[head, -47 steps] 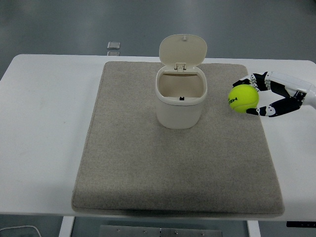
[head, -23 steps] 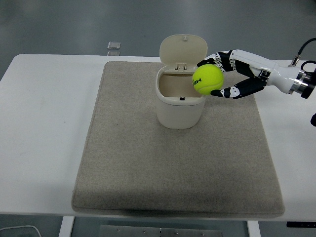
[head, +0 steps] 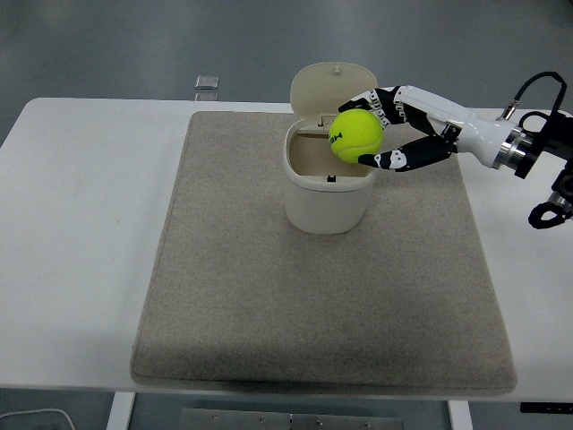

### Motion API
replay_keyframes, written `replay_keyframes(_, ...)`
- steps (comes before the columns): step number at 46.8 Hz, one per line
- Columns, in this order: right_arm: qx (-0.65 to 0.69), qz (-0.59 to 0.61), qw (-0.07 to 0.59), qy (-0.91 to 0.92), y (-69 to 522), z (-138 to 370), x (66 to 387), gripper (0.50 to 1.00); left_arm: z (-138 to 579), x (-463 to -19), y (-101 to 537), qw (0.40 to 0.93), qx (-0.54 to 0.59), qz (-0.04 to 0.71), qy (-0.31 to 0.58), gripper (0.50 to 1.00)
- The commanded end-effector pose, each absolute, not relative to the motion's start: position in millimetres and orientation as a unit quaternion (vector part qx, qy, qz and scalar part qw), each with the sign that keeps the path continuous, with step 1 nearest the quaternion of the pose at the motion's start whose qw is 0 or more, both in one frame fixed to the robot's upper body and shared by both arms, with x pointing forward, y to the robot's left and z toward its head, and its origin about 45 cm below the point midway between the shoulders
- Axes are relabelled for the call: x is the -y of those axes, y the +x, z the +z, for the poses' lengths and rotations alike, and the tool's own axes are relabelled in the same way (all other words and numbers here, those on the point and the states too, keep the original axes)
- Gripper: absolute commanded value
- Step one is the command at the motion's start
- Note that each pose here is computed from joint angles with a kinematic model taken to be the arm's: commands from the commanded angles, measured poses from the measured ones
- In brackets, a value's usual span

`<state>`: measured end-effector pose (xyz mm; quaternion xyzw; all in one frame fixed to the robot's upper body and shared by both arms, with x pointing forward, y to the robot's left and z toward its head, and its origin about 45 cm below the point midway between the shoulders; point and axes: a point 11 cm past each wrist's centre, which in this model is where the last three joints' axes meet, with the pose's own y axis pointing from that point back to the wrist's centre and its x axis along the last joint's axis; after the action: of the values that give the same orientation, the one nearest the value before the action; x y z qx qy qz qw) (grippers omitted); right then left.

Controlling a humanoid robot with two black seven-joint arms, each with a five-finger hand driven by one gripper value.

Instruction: Pick up the tennis ball and place it in the box.

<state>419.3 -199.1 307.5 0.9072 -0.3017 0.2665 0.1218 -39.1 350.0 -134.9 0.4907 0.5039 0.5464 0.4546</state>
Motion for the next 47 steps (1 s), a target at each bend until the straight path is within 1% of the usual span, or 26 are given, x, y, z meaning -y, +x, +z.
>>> replay_keyframes(1, 0.297, 0.262, 0.117, 0.911, 418.2, 304.7, 190.8, 0.517, -134.9, -350.0, -39.2, 0.455, -0.504, 0.546, 0.491, 0.992)
replay_keyframes(4, 0.297, 0.260, 0.117, 0.911, 417.8, 303.4, 189.2, 0.580, -134.9, -350.0, -39.2, 0.455, -0.504, 0.546, 0.491, 0.992)
replay_keyframes(5, 0.296, 0.260, 0.117, 0.912, 417.7, 303.3, 188.5, 0.592, -134.9, -350.0, -39.2, 0.455, -0.504, 0.546, 0.491, 0.992)
replay_keyframes(9, 0.296, 0.259, 0.116, 0.912, 417.3, 302.5, 187.4, 0.615, -134.9, -350.0, -39.2, 0.455, -0.504, 0.546, 0.491, 0.992)
replay_keyframes(11, 0.296, 0.258, 0.116, 0.912, 417.6, 302.3, 187.2, 0.654, -134.9, -350.0, -39.2, 0.455, -0.504, 0.546, 0.491, 0.992)
replay_keyframes(14, 0.296, 0.258, 0.116, 0.912, 417.6, 302.3, 187.2, 0.690, -134.9, -350.0, -39.2, 0.455, -0.504, 0.546, 0.491, 0.992)
replay_keyframes(16, 0.297, 0.259, 0.116, 0.912, 417.7, 302.4, 187.3, 0.731, -134.9, -350.0, -39.2, 0.455, -0.504, 0.546, 0.491, 0.992)
replay_keyframes(18, 0.299, 0.260, 0.115, 0.911, 418.0, 302.6, 187.5, 0.752, -134.9, -350.0, -39.2, 0.455, -0.504, 0.546, 0.491, 0.992)
replay_keyframes(21, 0.298, 0.260, 0.117, 0.911, 417.8, 301.7, 187.9, 0.758, -134.9, -350.0, -39.2, 0.455, -0.504, 0.546, 0.491, 0.992)
replay_keyframes(24, 0.299, 0.260, 0.118, 0.911, 417.7, 301.2, 188.7, 0.782, -134.9, -350.0, -39.2, 0.455, -0.504, 0.546, 0.491, 0.992)
replay_keyframes(29, 0.299, 0.260, 0.120, 0.910, 417.8, 301.0, 190.5, 0.801, -134.9, -350.0, -39.2, 0.455, -0.504, 0.546, 0.491, 0.992)
replay_keyframes(35, 0.299, 0.260, 0.122, 0.910, 417.6, 300.5, 191.0, 0.860, -134.9, -350.0, -39.2, 0.455, -0.504, 0.546, 0.491, 0.992)
replay_keyframes(47, 0.299, 0.256, 0.126, 0.911, 417.2, 298.7, 195.8, 0.860, -134.9, -349.9, -39.2, 0.455, -0.504, 0.546, 0.490, 0.992)
